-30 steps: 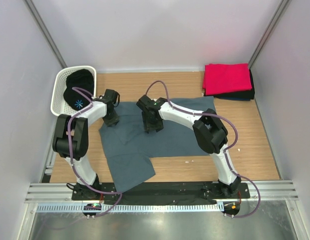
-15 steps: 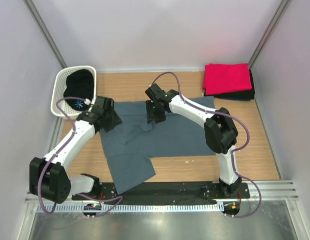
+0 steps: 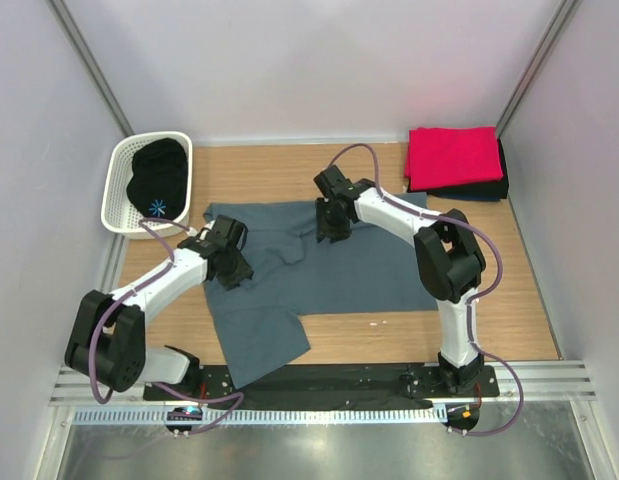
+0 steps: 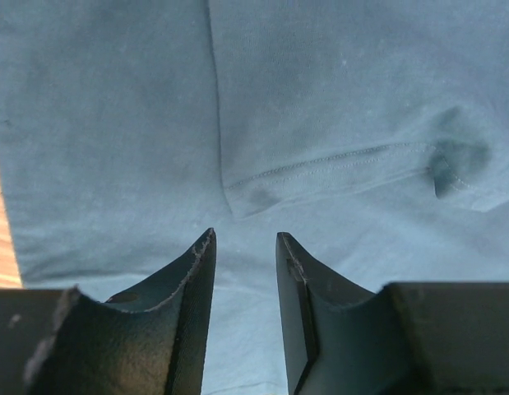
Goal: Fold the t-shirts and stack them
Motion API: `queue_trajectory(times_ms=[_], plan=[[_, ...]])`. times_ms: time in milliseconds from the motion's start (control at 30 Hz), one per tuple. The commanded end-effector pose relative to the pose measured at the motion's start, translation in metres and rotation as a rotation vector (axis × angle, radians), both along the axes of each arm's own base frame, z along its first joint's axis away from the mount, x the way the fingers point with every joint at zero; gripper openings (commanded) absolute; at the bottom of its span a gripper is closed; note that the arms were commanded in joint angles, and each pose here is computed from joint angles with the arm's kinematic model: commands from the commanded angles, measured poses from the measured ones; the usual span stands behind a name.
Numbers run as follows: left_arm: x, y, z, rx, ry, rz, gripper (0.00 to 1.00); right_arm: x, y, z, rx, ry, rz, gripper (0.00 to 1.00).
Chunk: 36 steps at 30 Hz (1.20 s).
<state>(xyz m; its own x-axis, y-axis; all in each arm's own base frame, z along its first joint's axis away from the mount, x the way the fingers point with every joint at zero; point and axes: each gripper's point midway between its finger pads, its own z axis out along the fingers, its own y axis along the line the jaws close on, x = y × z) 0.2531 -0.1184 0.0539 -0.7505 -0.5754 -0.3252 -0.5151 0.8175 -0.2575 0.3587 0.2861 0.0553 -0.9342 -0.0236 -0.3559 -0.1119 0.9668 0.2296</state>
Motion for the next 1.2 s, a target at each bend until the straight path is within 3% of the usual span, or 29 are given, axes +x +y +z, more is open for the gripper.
queue_trajectory(times_ms=[0,200,400,733,1067,1167], plan=[[0.014,-0.005,0.000,-0.008,-0.043,0.017,0.36,0.045,-0.002,0.051,0.055,-0.198,-0.058,0.42],[0.009,0.001,-0.016,0.035,-0.005,0.019,0.34,0.104,-0.023,0.056,-0.005,-0.312,-0.152,0.40],[0.007,0.003,-0.023,0.053,0.015,0.013,0.32,0.128,-0.046,0.037,-0.044,-0.299,-0.204,0.37],[0.007,0.000,-0.031,0.054,0.038,0.000,0.30,0.125,-0.065,0.009,-0.098,-0.257,-0.231,0.36],[0.005,0.003,-0.040,0.077,0.059,-0.010,0.17,0.111,-0.077,0.008,-0.102,-0.220,-0.248,0.36],[0.007,0.002,-0.036,0.071,0.049,-0.017,0.09,0.104,-0.082,0.007,-0.109,-0.213,-0.254,0.36]])
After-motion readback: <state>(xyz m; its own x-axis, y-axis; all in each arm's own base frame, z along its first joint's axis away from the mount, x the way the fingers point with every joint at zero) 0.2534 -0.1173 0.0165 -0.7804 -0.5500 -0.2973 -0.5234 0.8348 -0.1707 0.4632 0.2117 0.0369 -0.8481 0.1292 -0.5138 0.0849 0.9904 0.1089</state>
